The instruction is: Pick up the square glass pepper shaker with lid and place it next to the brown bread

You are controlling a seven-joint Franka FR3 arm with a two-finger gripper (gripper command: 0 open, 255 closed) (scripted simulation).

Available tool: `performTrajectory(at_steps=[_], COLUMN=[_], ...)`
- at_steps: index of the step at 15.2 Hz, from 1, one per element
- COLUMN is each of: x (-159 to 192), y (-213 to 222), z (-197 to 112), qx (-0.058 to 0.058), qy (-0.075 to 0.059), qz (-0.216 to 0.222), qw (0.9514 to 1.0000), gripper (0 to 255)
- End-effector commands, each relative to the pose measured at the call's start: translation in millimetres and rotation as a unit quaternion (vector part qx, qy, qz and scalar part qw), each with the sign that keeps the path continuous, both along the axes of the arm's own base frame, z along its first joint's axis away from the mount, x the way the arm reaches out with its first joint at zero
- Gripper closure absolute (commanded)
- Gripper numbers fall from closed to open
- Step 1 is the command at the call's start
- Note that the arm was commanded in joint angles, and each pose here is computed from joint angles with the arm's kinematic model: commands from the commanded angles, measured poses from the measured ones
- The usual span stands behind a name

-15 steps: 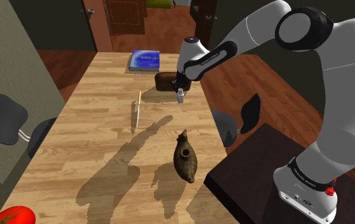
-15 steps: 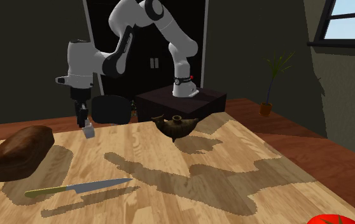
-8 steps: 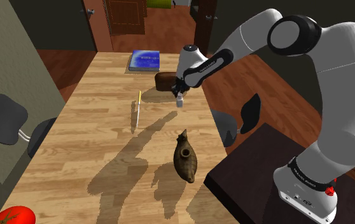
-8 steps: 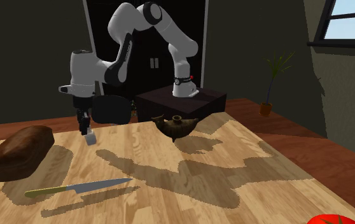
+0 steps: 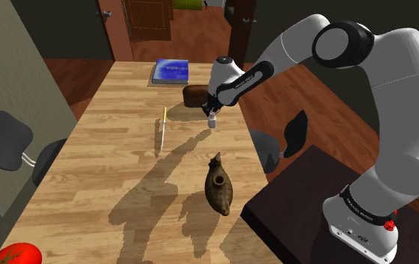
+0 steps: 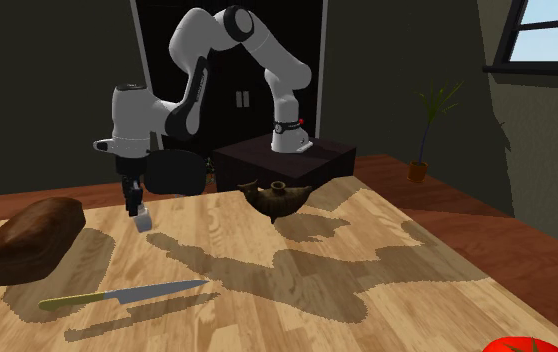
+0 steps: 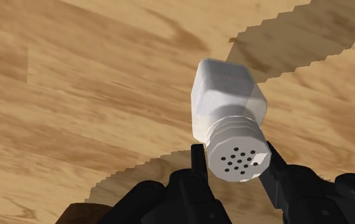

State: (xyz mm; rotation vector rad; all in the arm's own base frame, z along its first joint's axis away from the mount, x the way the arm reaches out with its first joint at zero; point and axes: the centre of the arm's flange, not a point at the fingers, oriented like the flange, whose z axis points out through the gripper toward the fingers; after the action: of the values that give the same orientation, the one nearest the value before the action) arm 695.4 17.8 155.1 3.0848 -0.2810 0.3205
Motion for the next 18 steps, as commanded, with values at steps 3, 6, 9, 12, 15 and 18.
performTrajectory(at_steps=[3,6,9,12,15,18], x=[0.0,0.0,-5.3,-10.1,-10.1,-10.1], y=[0.0,0.0,1.2,2.3,2.3,2.3], z=[0.0,0.0,25.8,48.9,48.9,48.9], qx=[0.000,0.000,0.000,0.000,0.000,0.000], qy=[0.000,0.000,0.000,0.000,0.000,0.000], qz=[0.000,0.000,0.000,0.000,0.000,0.000], qw=[1.0000,1.0000,1.0000,1.0000,1.0000,1.0000], gripper=[0,0,0,0,0,0])
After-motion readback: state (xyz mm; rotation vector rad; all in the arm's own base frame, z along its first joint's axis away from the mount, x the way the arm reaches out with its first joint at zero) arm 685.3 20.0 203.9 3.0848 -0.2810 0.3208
